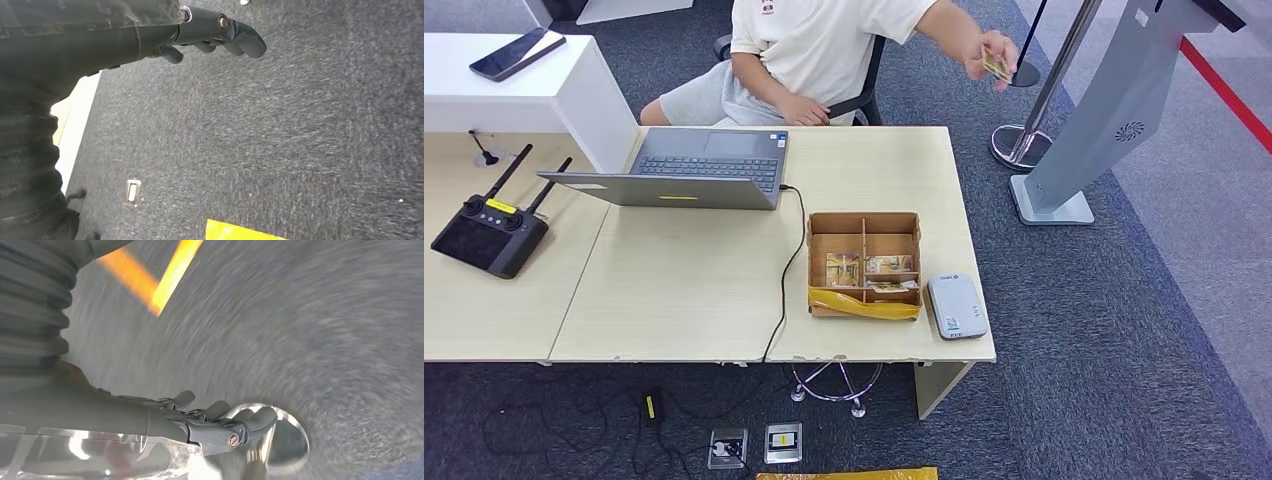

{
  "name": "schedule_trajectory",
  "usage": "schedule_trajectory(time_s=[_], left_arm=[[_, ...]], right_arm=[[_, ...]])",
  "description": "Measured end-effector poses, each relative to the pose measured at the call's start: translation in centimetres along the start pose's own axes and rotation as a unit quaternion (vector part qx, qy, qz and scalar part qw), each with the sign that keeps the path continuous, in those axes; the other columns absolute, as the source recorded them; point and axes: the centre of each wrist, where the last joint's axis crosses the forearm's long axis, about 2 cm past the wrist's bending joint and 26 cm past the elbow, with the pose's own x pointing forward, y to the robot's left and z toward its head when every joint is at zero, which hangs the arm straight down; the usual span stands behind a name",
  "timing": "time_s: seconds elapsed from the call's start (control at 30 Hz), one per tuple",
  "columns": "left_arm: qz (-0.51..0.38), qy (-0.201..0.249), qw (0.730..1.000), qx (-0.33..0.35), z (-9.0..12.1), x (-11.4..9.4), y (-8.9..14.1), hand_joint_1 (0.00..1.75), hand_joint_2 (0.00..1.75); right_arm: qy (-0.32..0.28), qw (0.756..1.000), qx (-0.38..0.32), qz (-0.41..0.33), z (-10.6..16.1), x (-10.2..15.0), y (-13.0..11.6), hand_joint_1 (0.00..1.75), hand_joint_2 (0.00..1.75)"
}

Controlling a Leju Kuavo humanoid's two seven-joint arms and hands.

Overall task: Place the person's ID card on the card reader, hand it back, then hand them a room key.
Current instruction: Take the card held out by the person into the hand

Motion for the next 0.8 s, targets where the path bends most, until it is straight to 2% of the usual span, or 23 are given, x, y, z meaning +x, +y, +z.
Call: schedule_trajectory(time_s=[0.1, 0.2, 0.33, 0.43, 0.53, 0.63, 0.7, 0.8], left_arm=[[0.0, -0.006, 1.0, 0.003, 0.0, 0.0, 0.1, 0.0, 1.75], [0.002, -0.008, 1.0, 0.006, -0.1, 0.0, 0.2, 0.0, 1.75], [0.008, -0.007, 1.0, 0.009, -0.1, 0.1, 0.2, 0.0, 1.75], [0.009, -0.007, 1.0, 0.014, 0.0, 0.2, 0.0, 0.0, 1.75], [0.006, -0.011, 1.0, 0.017, 0.0, 0.4, -0.3, 0.0, 1.75], [0.0, -0.02, 1.0, 0.019, 0.1, 0.6, -0.4, 0.0, 1.75], [-0.003, -0.026, 0.999, 0.02, 0.1, 0.8, -0.4, 0.0, 1.75], [-0.007, -0.031, 0.999, 0.02, 0.1, 0.9, -0.7, 0.0, 1.75]], right_arm=[[-0.041, 0.991, -0.022, -0.122, -0.8, 3.6, -1.9, 0.0, 1.75], [-0.103, 0.969, -0.04, -0.223, -1.1, 9.4, -3.9, 0.0, 1.75], [-0.188, 0.92, -0.056, -0.339, -0.1, 16.8, -5.8, 0.0, 1.75], [-0.251, 0.877, -0.118, -0.392, 1.2, 21.3, -8.2, 0.0, 1.75], [-0.358, 0.843, -0.181, -0.358, 3.9, 26.0, -11.1, 0.0, 1.75], [-0.488, 0.803, -0.217, -0.266, 8.5, 30.9, -12.8, 0.0, 1.75], [-0.57, 0.765, -0.232, -0.191, 12.1, 33.4, -12.6, 0.0, 1.75], [-0.676, 0.696, -0.229, -0.081, 17.5, 35.9, -10.8, 0.0, 1.75]])
